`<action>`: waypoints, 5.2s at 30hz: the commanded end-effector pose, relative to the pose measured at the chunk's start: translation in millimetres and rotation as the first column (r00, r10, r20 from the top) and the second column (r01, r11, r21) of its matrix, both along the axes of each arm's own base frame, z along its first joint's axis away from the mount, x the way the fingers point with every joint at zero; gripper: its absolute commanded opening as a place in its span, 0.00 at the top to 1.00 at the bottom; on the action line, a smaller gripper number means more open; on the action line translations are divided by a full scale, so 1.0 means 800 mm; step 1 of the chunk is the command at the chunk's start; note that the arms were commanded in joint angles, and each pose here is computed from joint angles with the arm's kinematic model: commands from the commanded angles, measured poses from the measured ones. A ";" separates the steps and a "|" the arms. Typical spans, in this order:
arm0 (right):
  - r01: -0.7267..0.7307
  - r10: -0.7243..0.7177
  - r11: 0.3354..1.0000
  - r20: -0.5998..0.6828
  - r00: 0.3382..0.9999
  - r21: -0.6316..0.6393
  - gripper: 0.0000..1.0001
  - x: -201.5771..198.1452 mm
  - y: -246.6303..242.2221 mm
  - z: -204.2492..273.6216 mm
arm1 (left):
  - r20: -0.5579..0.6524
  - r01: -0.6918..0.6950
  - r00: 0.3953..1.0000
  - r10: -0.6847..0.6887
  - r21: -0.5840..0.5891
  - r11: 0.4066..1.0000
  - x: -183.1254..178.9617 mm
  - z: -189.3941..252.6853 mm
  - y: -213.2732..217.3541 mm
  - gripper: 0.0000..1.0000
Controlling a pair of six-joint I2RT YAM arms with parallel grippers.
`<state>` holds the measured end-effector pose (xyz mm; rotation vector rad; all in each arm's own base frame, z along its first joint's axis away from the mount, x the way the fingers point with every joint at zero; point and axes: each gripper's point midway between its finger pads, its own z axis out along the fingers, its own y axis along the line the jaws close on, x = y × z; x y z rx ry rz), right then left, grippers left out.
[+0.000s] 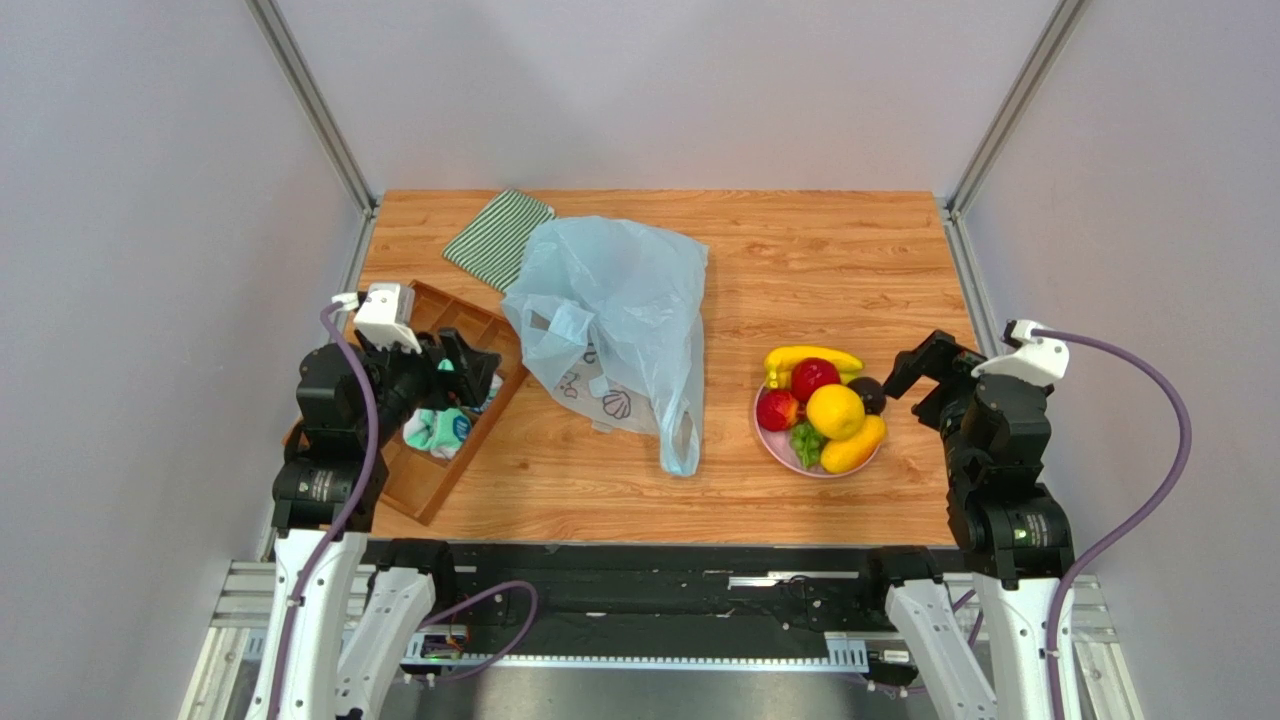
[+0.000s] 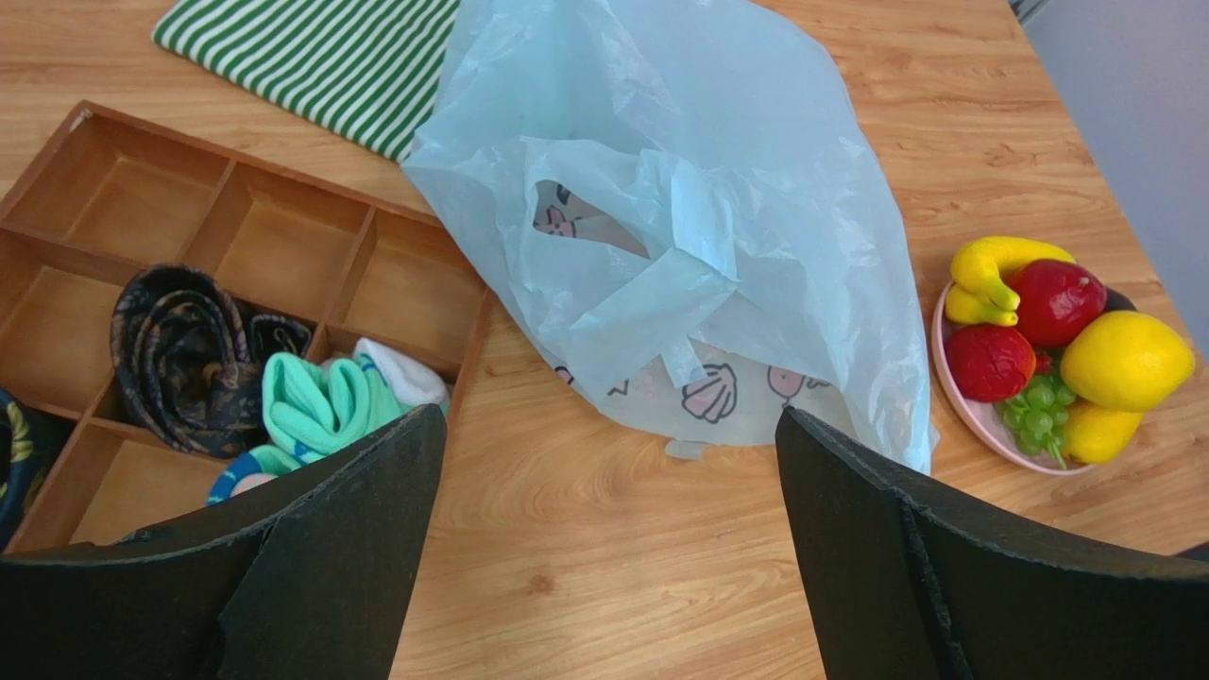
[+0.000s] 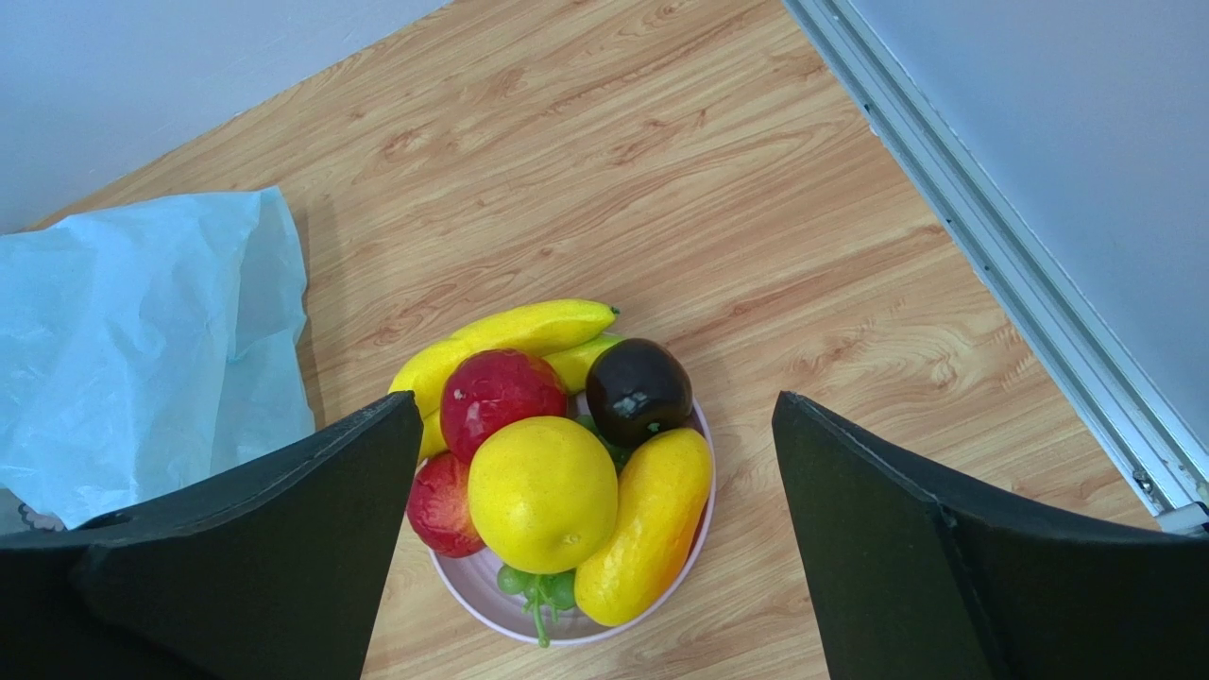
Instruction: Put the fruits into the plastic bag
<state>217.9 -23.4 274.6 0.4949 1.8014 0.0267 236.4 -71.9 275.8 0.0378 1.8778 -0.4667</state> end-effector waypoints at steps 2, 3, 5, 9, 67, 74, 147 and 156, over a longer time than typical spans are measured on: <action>0.015 -0.015 1.000 0.028 0.999 -0.001 0.00 0.001 -0.003 0.008 | 0.045 0.045 0.998 -0.045 -0.004 0.999 0.003 0.017 -0.008 0.05; 0.016 -0.016 1.000 0.030 0.999 -0.001 0.00 0.001 -0.003 0.009 | 0.047 0.063 0.997 -0.063 -0.007 0.998 0.003 0.017 -0.011 0.05; 0.015 -0.015 1.000 0.028 0.999 -0.001 0.00 0.001 -0.003 0.008 | 0.036 0.102 0.994 -0.101 -0.015 0.995 0.002 0.014 -0.019 0.05; 0.008 -0.008 1.000 0.033 0.999 -0.003 0.00 0.000 -0.002 0.010 | 0.016 0.113 0.994 -0.113 -0.017 0.993 0.005 0.007 -0.021 0.05; -0.172 0.170 0.985 0.058 0.984 0.023 0.01 0.009 0.037 0.008 | -0.431 0.374 0.852 -0.298 0.104 0.922 0.149 -0.114 -0.148 0.45; -0.173 0.173 0.985 0.039 0.984 0.006 0.01 0.003 0.035 0.012 | -0.425 0.432 0.817 -0.389 0.005 0.902 0.137 -0.104 -0.169 0.99; -0.267 0.357 0.932 -0.482 0.800 0.246 0.26 0.057 0.091 -0.191 | -0.177 0.579 0.780 -0.601 -0.163 0.799 0.053 0.012 -0.178 1.00; -0.280 0.365 0.928 -0.465 0.807 0.245 0.51 0.054 0.092 -0.178 | -0.177 0.580 0.778 -0.603 -0.166 0.797 0.052 0.013 -0.179 1.00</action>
